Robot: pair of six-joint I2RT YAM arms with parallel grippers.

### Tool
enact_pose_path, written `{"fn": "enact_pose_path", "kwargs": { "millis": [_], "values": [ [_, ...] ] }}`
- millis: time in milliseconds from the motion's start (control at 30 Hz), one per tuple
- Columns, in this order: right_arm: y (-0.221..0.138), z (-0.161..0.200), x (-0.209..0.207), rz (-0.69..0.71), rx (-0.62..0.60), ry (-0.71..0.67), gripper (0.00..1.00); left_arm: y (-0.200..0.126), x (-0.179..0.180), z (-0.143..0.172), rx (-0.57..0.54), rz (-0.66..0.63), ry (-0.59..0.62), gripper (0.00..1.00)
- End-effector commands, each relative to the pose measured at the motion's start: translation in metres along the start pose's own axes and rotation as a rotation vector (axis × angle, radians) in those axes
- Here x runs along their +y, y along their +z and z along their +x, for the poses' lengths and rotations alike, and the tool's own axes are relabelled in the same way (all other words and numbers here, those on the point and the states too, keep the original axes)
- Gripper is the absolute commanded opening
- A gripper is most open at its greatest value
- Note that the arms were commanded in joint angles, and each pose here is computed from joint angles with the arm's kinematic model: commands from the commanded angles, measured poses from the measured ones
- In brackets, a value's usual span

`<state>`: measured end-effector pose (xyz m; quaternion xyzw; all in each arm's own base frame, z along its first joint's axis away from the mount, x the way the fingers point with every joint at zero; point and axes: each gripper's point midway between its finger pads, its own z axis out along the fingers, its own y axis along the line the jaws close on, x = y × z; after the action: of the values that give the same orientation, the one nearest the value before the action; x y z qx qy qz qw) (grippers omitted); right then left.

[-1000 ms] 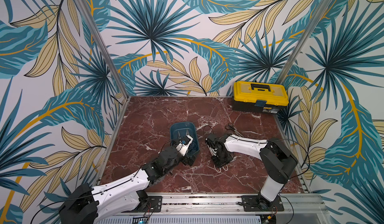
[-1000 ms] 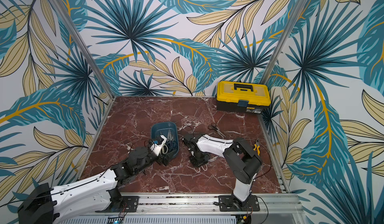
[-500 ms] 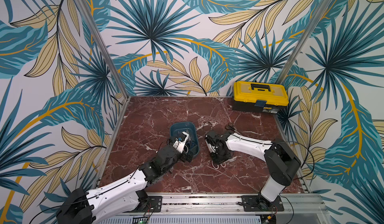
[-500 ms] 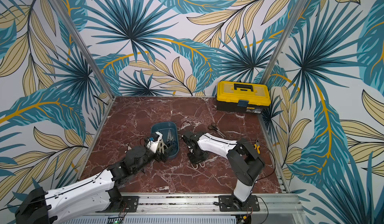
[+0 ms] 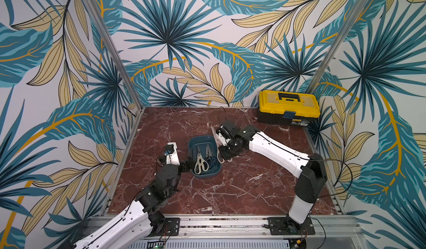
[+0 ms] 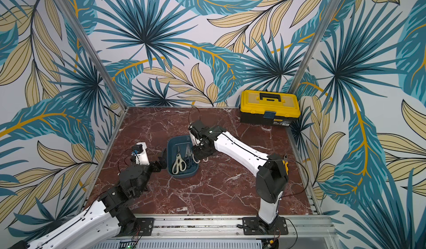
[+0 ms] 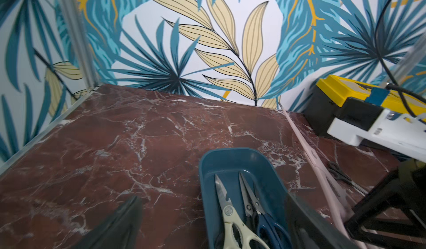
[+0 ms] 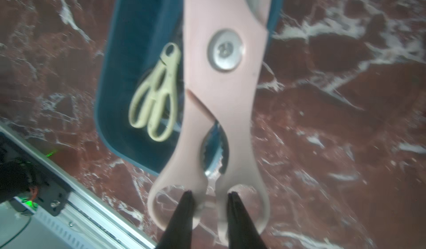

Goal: Put the scissors into the storage box
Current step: Place the scissors in the storage box, then adjust the scissors in the storage box.

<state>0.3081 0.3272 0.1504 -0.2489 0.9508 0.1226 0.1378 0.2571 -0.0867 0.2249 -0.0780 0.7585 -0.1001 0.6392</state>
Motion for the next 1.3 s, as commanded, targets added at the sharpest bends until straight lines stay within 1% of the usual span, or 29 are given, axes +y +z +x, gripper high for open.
{"fn": "enact_pose_path", "kwargs": {
  "millis": [0,100,233,333,400,467,533,700,833,900,1000,1033,1133,1200,1233,1267],
  "values": [
    [0.033,0.0,0.028,-0.061,0.078,0.03,0.21,-0.009,0.03,0.013,0.003,-0.103,-0.017,1.0],
    [0.052,-0.008,0.032,-0.062,0.095,0.095,0.21,-0.016,0.036,0.01,-0.006,-0.106,-0.018,1.0],
    [0.073,-0.007,0.029,-0.042,0.126,0.146,0.21,-0.017,0.035,0.009,-0.001,-0.098,-0.005,1.0],
    [0.08,-0.001,0.029,-0.043,0.153,0.171,0.26,-0.013,0.027,0.011,0.011,-0.073,0.013,1.0],
    [0.079,0.0,0.028,-0.038,0.152,0.172,0.29,-0.008,0.018,0.012,0.027,-0.047,0.038,1.0],
    [0.072,-0.003,0.027,-0.031,0.135,0.167,0.33,-0.003,0.01,0.014,0.051,-0.032,0.065,1.0],
    [0.061,-0.006,0.027,-0.029,0.111,0.163,0.4,0.003,0.003,0.015,0.078,-0.022,0.089,1.0],
    [0.021,-0.01,0.021,-0.007,0.039,0.14,0.44,0.018,-0.02,0.019,0.12,0.029,0.13,1.0],
    [-0.015,-0.007,0.002,0.05,-0.028,0.138,0.45,0.025,-0.035,0.016,0.134,0.065,0.147,1.0],
    [-0.033,-0.01,-0.029,0.092,-0.067,0.175,0.46,0.027,-0.04,0.016,0.137,0.076,0.15,1.0],
    [-0.047,-0.003,-0.075,0.191,-0.093,0.222,0.47,0.034,-0.058,0.017,0.135,0.147,0.179,1.0],
    [-0.05,0.001,-0.092,0.213,-0.091,0.253,0.47,0.039,-0.06,0.021,0.167,0.136,0.198,1.0],
    [-0.056,0.016,-0.153,0.288,-0.076,0.356,0.47,0.063,-0.072,0.036,0.349,0.06,0.313,0.98],
    [-0.061,0.026,-0.198,0.395,-0.068,0.387,0.47,0.08,-0.071,0.043,0.456,-0.046,0.379,1.0],
    [-0.061,0.029,-0.213,0.432,-0.057,0.389,0.47,0.089,-0.07,0.046,0.478,-0.079,0.388,1.0],
    [-0.061,0.033,-0.229,0.467,-0.038,0.4,0.48,0.101,-0.071,0.053,0.512,-0.07,0.372,1.0]
  ]
}}
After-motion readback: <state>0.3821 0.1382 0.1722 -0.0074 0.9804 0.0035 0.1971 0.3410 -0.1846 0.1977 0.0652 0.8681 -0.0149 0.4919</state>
